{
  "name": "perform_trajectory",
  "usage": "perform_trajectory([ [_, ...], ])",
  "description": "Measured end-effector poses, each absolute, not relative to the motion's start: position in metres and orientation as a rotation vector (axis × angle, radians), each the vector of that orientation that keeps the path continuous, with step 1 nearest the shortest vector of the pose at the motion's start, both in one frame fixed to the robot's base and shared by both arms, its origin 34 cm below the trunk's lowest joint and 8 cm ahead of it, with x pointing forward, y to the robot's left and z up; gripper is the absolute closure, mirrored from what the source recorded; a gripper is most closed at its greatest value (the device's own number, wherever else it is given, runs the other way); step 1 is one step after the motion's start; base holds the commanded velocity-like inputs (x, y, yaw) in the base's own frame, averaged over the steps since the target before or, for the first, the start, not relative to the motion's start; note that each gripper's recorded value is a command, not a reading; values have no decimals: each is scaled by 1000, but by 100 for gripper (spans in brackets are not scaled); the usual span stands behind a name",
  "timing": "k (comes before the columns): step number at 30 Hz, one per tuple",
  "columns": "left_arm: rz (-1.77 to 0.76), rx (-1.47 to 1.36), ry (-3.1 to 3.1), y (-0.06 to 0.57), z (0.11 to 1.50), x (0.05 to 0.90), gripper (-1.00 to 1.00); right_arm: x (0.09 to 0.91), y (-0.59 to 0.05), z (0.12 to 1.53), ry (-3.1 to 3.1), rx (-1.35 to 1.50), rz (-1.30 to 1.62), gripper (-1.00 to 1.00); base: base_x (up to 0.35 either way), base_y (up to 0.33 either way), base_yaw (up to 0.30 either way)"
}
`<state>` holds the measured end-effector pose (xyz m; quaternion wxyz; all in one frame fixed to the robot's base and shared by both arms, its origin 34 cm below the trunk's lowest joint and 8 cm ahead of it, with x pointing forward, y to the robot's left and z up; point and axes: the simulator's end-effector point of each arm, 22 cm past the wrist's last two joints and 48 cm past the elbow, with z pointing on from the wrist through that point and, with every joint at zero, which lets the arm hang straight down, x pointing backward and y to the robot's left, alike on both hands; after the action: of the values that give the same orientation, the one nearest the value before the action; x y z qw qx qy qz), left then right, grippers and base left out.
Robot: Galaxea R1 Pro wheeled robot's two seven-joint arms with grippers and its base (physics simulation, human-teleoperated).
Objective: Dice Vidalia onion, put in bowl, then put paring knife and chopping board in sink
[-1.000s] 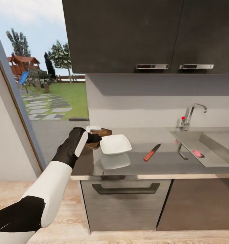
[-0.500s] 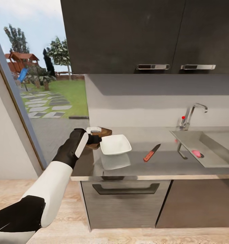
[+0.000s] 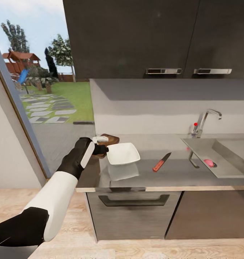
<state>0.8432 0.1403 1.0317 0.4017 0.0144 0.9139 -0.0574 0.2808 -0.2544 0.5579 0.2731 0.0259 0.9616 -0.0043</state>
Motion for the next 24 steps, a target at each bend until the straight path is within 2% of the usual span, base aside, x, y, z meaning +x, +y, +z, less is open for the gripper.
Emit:
perform_trajectory([
  [24,-136,48,2375,138,1022,840,-100,262,-254,582,2627,69,-13,-100,0,0,0],
])
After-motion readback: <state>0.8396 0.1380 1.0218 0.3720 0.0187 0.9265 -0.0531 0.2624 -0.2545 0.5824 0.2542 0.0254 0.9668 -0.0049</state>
